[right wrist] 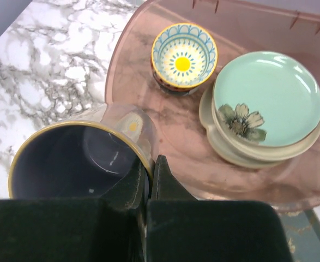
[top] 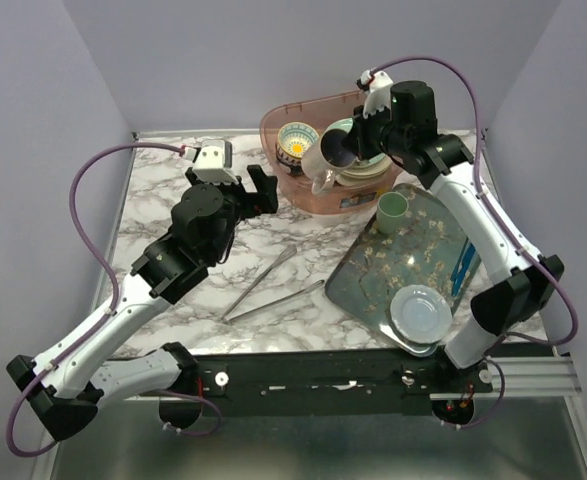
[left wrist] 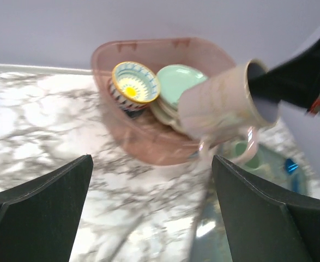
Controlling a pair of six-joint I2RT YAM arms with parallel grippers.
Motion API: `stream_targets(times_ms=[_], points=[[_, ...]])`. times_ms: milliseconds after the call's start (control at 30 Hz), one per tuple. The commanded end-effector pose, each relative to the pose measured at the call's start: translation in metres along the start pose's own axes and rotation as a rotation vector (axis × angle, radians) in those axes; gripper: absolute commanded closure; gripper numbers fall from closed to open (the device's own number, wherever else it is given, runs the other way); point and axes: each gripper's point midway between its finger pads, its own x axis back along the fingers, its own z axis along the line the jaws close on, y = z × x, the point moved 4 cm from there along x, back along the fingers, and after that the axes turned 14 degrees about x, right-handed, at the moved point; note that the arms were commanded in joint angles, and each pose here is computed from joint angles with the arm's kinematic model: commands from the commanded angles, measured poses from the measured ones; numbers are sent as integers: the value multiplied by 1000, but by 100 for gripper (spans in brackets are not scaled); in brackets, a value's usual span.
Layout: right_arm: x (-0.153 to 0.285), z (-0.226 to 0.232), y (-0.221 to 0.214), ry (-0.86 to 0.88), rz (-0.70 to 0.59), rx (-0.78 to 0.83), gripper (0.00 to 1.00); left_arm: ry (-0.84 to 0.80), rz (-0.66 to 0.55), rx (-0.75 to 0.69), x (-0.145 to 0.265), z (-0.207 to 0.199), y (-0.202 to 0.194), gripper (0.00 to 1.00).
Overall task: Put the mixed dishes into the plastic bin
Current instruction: Place the cup in the plastic bin.
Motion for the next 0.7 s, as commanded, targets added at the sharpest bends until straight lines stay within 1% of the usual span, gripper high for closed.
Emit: stream_targets(times_ms=[0,33,67,100,133,167,200,233,300,467,667], points=[[-24,-26,42,-34,-138,40,100,45,170,-385,5,47,-21,1],[-24,-31,52,-46,-159,47,100,58,158,-410,9,53,-18,1],[-29,-34,52,-49,-157,49,100,93,147,-440,11,61,-17,1],[-34,-40,50,-54,-146,52,100,118,153,-475,11,72,-24,1],[-48,-43,41,-49,-118,49,100,126,136,-514,15,78,-22,1],[-51,-47,45,-54,-124,49,100,142,127,-521,16,83,-23,1],[-54,-52,42,-55,-114,41,100,171,119,-557,16,94,-28,1],[-65,-55,33,-53,-92,34,100,176,102,-562,19,97,-26,1],[-69,-63,31,-63,-87,33,100,171,109,-568,19,103,-34,1],[-88,-80,13,-102,-44,26,100,170,104,-563,24,111,-37,1],[-100,-119,-1,-263,-3,11,100,166,90,-544,26,116,-35,1]])
